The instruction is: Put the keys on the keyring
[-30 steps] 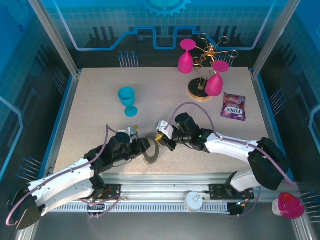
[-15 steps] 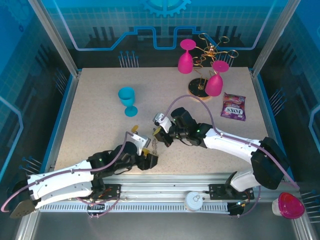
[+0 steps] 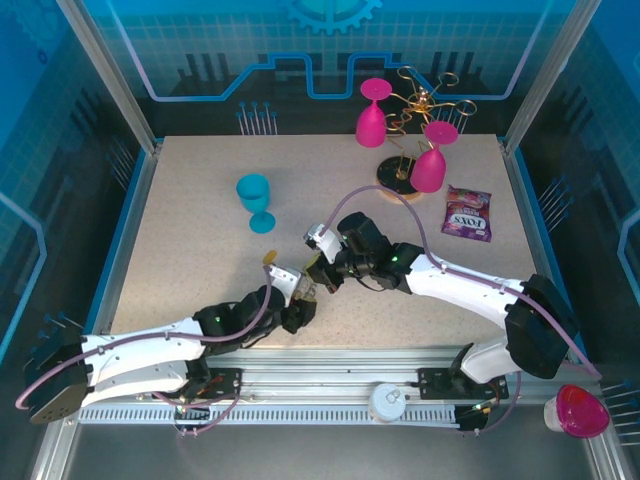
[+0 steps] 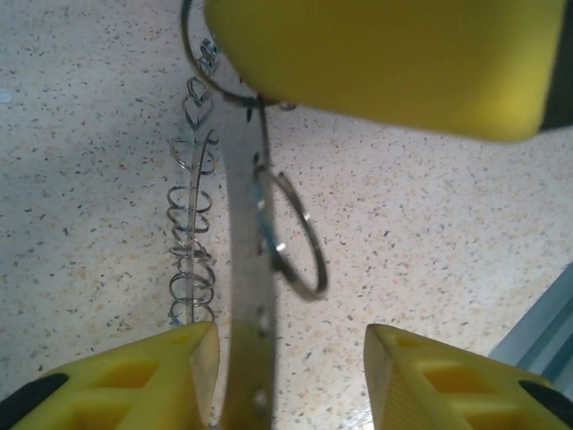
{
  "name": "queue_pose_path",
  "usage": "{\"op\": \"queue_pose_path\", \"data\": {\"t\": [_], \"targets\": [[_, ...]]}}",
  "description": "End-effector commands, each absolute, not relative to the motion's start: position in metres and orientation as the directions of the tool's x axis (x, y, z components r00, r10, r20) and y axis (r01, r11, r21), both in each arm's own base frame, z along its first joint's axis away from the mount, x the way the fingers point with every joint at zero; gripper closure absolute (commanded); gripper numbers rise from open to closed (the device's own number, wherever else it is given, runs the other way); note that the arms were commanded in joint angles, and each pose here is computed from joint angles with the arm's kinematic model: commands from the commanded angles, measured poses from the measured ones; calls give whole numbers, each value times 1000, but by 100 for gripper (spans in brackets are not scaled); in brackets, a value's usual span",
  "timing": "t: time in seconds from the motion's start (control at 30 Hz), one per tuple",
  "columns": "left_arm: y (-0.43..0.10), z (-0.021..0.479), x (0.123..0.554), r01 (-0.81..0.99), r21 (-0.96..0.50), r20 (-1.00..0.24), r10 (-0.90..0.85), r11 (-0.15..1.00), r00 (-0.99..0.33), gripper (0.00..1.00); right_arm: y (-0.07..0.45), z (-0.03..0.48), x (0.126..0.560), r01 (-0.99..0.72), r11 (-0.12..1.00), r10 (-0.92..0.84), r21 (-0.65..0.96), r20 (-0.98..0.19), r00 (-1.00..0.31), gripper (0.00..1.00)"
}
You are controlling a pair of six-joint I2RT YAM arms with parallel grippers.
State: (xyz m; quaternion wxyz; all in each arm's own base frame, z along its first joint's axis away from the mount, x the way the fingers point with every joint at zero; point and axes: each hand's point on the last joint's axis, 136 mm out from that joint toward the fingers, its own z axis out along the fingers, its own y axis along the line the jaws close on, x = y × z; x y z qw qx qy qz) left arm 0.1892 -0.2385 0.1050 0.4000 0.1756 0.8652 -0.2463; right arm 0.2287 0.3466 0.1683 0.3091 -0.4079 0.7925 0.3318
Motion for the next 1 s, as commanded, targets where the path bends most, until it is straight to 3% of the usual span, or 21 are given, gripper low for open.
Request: {"op": "queue_pose_path", "data": {"t": [0.0, 0.17, 0.3, 0.4, 0.67, 0.97], "targets": [[-236, 107, 188, 556, -237, -828, 133, 797, -544, 56, 351, 181, 225, -859, 432, -437, 273, -770, -465, 100], [-227, 108, 181, 612, -185, -865, 168, 769, -473, 58, 350, 181, 221, -869, 408, -444, 279, -771, -456, 100], [-237, 124, 164, 725, -171, -891, 208, 668, -403, 45, 345, 182, 224, -877, 393, -445, 276, -778, -445, 100], [-233, 141, 161, 752, -127, -917, 213, 647, -338, 42, 338, 184, 226, -903, 343, -452, 260, -797, -401, 100], [-200, 192, 195, 704, -109, -976, 60, 702, -211, 49, 322, 204, 221, -958, 159, -439, 240, -852, -286, 100], [-225, 225, 213, 828, -111, -991, 1, 549, -134, 60, 314, 221, 202, -991, 25, -404, 134, -905, -132, 100]]}}
